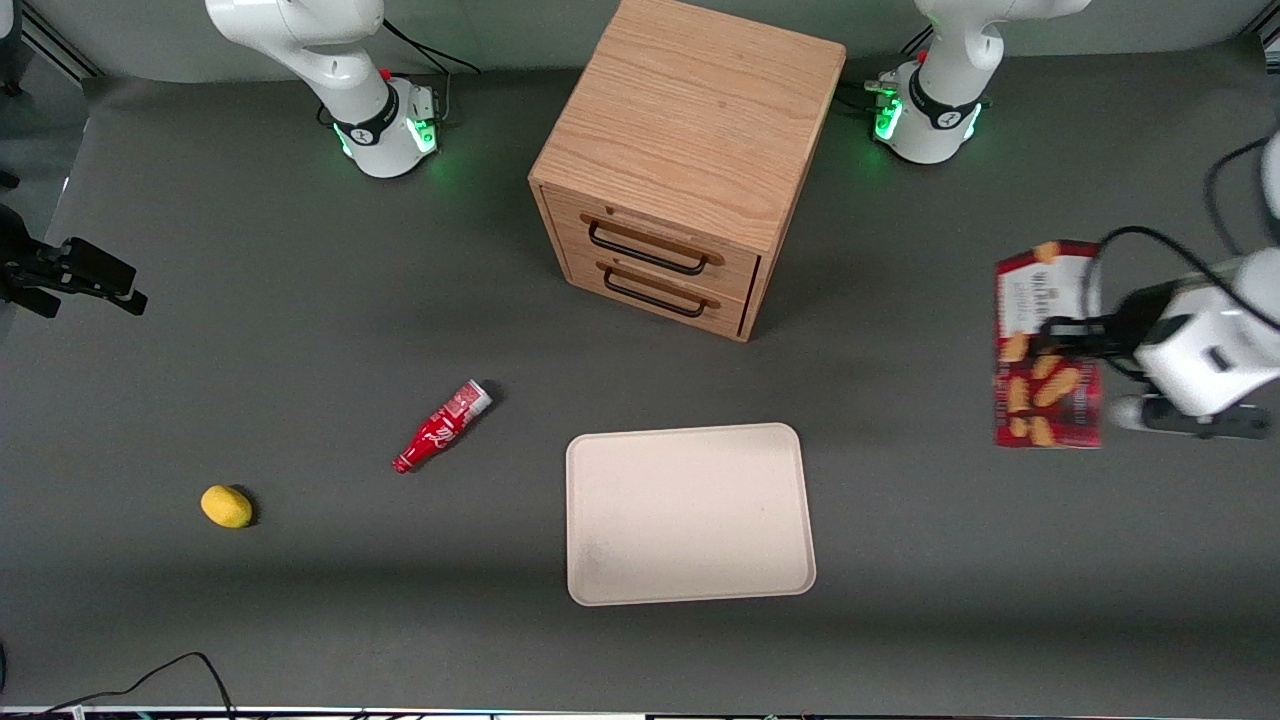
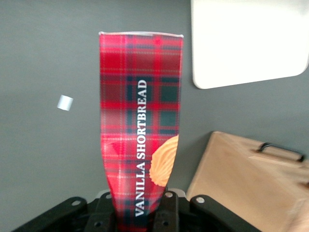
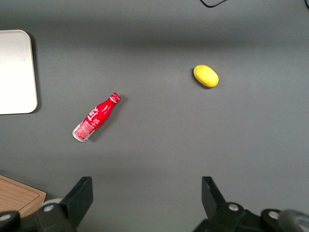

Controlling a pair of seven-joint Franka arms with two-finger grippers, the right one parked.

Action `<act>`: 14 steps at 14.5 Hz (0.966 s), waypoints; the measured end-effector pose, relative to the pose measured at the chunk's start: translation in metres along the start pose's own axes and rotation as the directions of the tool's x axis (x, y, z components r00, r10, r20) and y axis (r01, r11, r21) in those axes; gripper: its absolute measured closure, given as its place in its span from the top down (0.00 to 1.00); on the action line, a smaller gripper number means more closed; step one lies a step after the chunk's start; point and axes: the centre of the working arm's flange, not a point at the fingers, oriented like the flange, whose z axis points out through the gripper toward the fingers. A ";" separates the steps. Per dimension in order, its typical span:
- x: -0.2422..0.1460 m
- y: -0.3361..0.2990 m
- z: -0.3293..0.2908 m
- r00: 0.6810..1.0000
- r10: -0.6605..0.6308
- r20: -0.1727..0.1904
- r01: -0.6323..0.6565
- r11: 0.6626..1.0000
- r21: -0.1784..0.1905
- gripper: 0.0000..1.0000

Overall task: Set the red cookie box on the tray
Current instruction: 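Carry the cookie box over the white tray with the left gripper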

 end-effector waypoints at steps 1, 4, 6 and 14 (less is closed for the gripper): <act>0.004 0.025 0.008 1.000 -0.022 -0.018 0.022 1.000 -0.003 0.26; 0.024 0.076 0.040 0.992 -0.086 -0.088 0.086 0.996 -0.005 0.26; 0.046 0.103 0.078 0.984 -0.122 -0.133 0.124 0.992 0.004 0.26; 0.111 0.137 0.228 0.963 -0.127 -0.237 0.131 0.991 0.004 0.26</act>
